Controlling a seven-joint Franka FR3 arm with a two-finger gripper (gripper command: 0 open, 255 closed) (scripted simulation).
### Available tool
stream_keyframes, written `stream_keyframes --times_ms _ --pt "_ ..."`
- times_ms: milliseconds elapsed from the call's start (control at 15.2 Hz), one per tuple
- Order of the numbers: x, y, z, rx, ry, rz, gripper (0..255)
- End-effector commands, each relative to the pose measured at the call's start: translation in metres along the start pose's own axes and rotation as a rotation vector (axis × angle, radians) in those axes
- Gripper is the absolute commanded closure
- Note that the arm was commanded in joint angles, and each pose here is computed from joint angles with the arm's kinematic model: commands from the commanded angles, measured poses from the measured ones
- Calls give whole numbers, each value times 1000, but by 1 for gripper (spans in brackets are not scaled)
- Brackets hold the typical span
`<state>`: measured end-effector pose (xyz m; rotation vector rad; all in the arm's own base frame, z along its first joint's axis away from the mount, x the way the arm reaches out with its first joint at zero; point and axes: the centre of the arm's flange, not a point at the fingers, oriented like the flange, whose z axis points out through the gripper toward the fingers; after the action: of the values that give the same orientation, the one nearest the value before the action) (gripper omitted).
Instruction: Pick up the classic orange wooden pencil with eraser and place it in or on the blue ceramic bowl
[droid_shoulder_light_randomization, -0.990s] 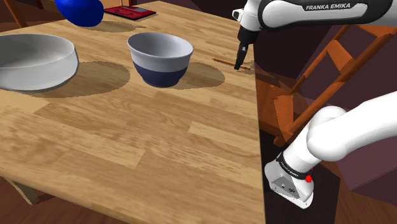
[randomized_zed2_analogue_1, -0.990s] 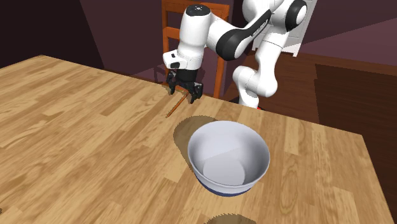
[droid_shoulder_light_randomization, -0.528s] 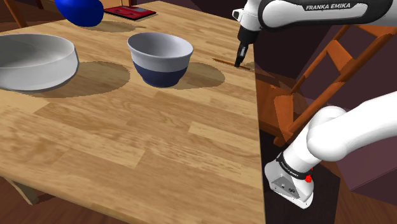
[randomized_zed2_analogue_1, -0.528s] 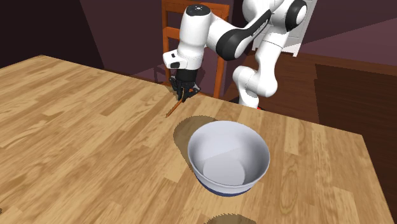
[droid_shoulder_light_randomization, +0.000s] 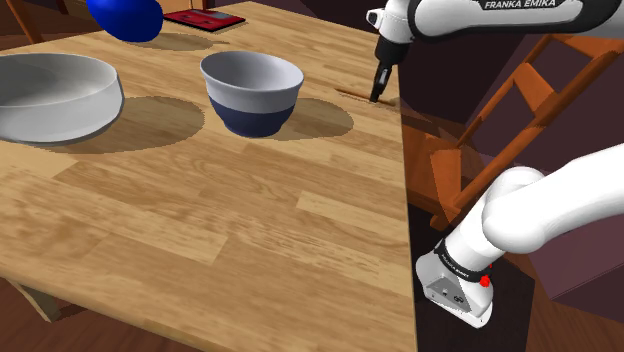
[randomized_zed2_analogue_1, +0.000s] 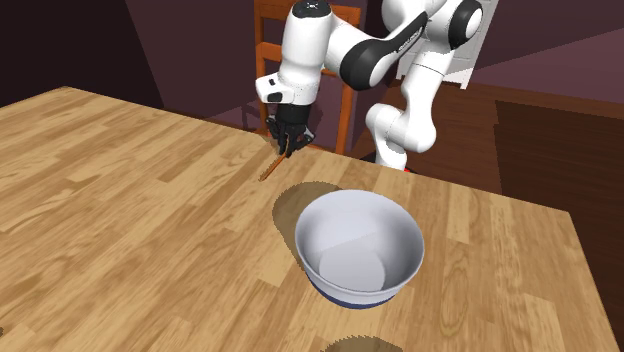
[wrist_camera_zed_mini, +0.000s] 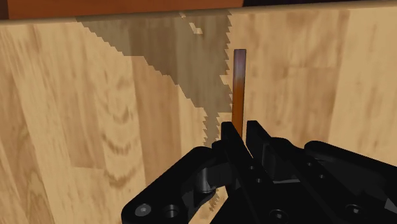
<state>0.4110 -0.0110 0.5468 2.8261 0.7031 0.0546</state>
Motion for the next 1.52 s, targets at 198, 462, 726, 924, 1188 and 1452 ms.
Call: stream_keyframes --times_ms 198,462,726,924,1188,1452 --pt "-1 6 -25 0 0 0 255" --pt "-1 11 -45 0 0 0 255" --pt "-1 16 -66 0 0 0 255" --pt "-2 20 -81 0 0 0 255" --pt "-2 24 -102 0 0 0 255" --pt "-3 29 -122 0 0 0 255"
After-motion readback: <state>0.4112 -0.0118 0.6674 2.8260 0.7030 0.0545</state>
